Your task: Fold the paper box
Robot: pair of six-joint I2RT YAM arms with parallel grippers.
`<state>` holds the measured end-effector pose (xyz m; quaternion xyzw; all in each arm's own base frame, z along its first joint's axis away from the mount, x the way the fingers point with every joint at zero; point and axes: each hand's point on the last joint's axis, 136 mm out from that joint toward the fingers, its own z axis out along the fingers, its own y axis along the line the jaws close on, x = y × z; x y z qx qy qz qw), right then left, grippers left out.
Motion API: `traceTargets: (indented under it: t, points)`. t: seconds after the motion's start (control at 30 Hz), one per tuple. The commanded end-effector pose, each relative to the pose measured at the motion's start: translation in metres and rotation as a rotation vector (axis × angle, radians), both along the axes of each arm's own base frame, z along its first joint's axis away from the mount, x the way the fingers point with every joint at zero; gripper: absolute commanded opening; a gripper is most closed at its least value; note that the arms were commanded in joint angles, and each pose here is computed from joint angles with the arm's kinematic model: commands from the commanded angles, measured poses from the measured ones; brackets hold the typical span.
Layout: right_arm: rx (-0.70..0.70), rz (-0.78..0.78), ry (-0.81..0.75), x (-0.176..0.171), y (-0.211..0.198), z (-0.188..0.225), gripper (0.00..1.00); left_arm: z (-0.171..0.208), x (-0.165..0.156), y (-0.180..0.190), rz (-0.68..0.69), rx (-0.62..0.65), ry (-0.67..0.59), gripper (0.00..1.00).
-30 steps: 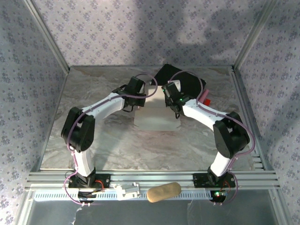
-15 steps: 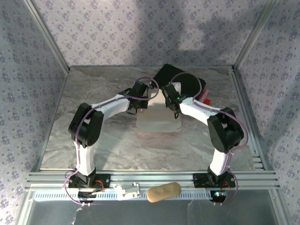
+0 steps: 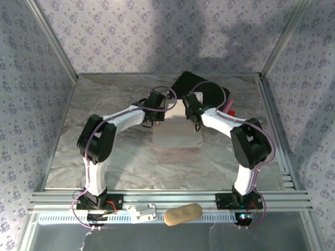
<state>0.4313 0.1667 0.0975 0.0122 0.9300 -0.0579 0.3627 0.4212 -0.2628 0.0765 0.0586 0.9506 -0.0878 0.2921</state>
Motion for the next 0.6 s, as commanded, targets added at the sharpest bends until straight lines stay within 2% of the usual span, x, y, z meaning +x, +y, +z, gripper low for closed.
traceTargets:
  t: [0.0,0.33,0.57]
  points:
    - [-0.042,-0.039,0.047,-0.005,-0.016,-0.018,0.16,0.001,0.009,0.008,0.057,0.005,-0.012,0.00]
    - [-0.023,-0.026,0.051,0.000,-0.011,-0.025,0.20,0.002,0.009,0.008,0.049,0.011,-0.008,0.00]
    - [0.048,0.023,0.042,-0.005,-0.011,-0.029,0.25,0.000,0.010,0.007,0.043,0.017,0.001,0.00]
